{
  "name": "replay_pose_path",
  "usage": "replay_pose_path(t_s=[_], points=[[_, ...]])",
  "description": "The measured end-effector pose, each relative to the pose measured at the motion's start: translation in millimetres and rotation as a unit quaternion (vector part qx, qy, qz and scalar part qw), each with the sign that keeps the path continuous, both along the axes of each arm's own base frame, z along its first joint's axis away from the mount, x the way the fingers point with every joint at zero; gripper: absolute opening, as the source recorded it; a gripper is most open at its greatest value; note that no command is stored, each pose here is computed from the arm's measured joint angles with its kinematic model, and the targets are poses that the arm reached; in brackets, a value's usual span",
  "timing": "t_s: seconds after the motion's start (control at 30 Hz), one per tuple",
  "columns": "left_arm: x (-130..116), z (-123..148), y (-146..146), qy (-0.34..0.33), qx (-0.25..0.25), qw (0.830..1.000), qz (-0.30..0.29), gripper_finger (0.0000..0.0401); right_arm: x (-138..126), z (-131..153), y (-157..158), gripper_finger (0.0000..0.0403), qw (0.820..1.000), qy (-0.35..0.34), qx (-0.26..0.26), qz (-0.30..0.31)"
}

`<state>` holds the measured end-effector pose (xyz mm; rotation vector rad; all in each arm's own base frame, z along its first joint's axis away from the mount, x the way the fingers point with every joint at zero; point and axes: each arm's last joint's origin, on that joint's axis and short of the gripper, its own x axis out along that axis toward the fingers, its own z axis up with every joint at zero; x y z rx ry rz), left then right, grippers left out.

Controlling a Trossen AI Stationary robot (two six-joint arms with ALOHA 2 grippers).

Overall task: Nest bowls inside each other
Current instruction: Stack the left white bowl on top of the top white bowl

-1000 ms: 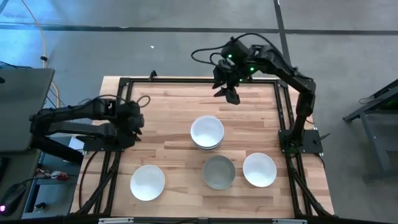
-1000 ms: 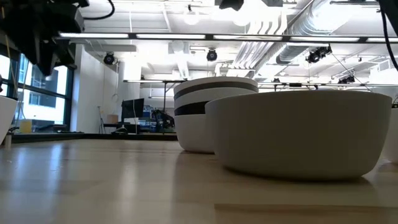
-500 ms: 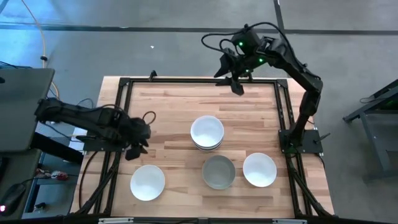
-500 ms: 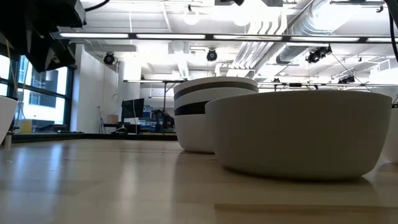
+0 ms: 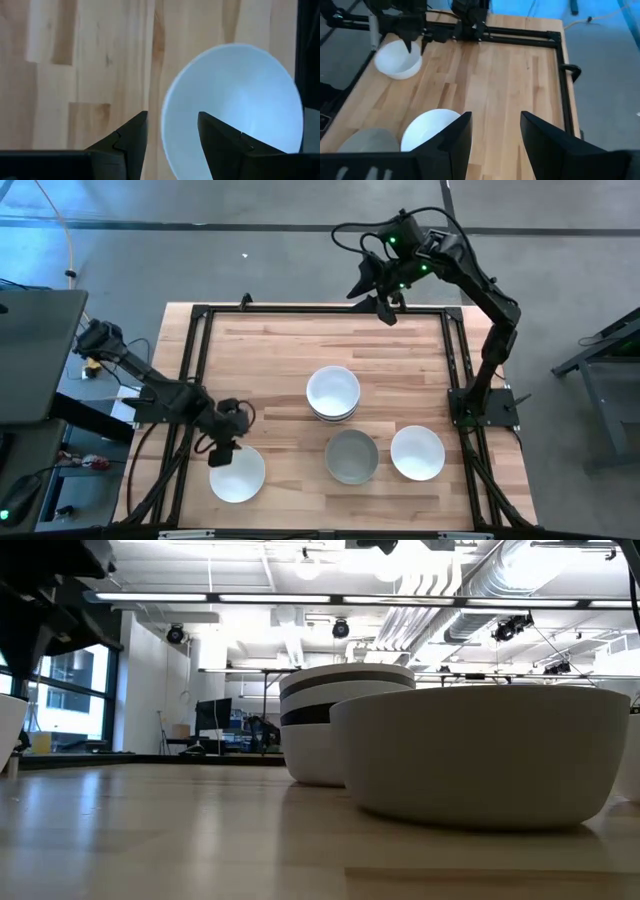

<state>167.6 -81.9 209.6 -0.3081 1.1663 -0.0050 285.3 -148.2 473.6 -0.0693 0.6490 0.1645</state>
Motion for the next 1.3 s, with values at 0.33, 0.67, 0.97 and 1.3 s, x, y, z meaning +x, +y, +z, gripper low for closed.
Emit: replay_pose_path(t_s=[0.33,0.67,0.97,1.3], points=[[5,-15,-17,0.027,0.01,0.999,0.017,0.0161,0,1,0,0.0158,1.0,-0.006,-0.007,0.008],[12,-36,-21,0.079,0.044,0.996,0.017,0.0161,-14,11,2,0.0158,1.0,-0.027,-0.009,0.011],[12,-37,-17,0.088,0.055,0.994,0.026,0.0132,-19,17,6,0.0158,0.999,-0.04,-0.009,0.015],[15,-37,-9,0.095,0.056,0.994,0.01,0.0006,-19,17,6,0.0158,0.999,-0.04,-0.011,0.017]])
